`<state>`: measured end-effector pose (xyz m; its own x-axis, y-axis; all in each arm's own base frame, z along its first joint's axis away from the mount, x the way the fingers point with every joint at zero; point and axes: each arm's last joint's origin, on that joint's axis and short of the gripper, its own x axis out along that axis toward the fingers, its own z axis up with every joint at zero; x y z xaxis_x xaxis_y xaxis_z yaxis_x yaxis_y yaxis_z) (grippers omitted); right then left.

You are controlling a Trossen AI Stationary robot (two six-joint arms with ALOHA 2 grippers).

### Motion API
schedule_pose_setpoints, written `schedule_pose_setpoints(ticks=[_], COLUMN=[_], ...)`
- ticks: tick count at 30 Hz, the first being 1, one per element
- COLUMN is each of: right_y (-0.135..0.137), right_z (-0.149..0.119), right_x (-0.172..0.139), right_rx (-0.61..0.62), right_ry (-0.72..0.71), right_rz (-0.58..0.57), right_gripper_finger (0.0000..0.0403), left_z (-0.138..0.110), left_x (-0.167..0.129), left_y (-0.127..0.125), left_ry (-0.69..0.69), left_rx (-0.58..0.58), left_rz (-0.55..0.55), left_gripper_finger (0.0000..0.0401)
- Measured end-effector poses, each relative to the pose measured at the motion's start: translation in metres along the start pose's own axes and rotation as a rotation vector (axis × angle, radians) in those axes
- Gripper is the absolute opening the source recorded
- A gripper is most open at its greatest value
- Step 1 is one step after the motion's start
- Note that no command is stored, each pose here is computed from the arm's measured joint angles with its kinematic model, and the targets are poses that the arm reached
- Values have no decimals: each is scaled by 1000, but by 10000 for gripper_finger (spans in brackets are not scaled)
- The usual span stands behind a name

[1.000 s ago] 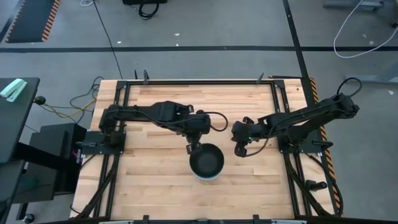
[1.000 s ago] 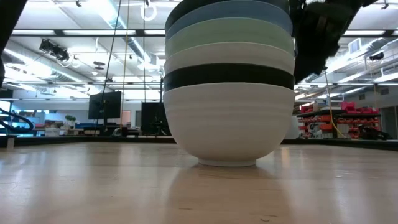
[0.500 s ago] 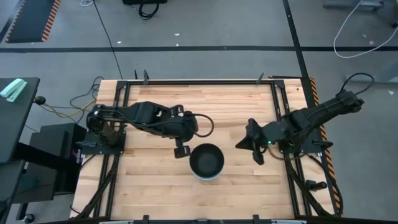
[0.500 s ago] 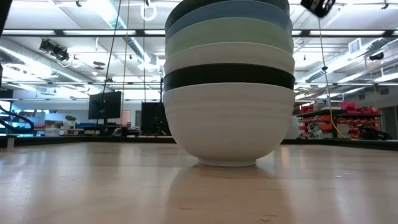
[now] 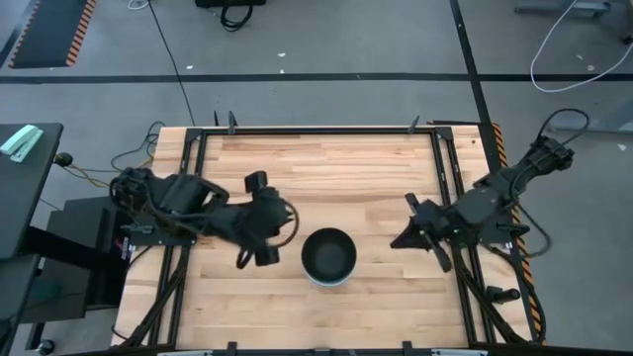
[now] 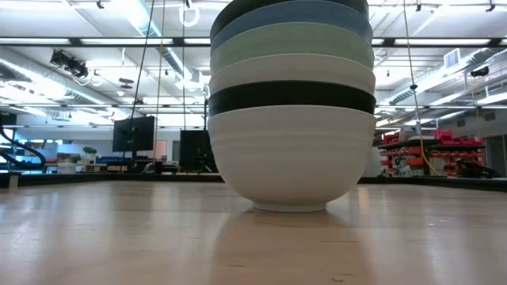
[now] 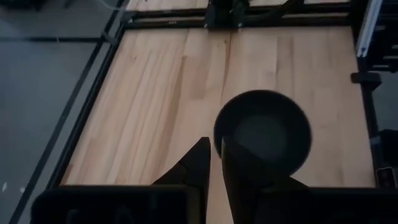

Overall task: Nest bowls inside each other
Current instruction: Return to Home Position

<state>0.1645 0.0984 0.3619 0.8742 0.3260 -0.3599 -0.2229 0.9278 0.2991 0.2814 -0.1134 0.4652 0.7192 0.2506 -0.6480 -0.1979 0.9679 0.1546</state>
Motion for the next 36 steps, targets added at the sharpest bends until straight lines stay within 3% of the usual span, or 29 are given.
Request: schedule_pose_setpoints(ticks=[7,19,28,36], right_y=[23,39,43,51], right_z=[8,-4,-32,-62], right_x=[-19,-19,-3,0], right_rx=[-121,-186,-164,-146], right_ry=[-133,-172,-252,-387], right_rz=[191,299,377,512], right_gripper_finger=[16,16,16,17], left_z=[-5,-18,-25,-27], left_x=[-34,-55,-49,-20], left_y=[-17,-47,-71,-101], left_ry=[-127,-198,-193,-178], left_rx=[14,40,16,-3], left_rz=[-30,-39,-25,25], left_gripper_finger=[50,49,47,47])
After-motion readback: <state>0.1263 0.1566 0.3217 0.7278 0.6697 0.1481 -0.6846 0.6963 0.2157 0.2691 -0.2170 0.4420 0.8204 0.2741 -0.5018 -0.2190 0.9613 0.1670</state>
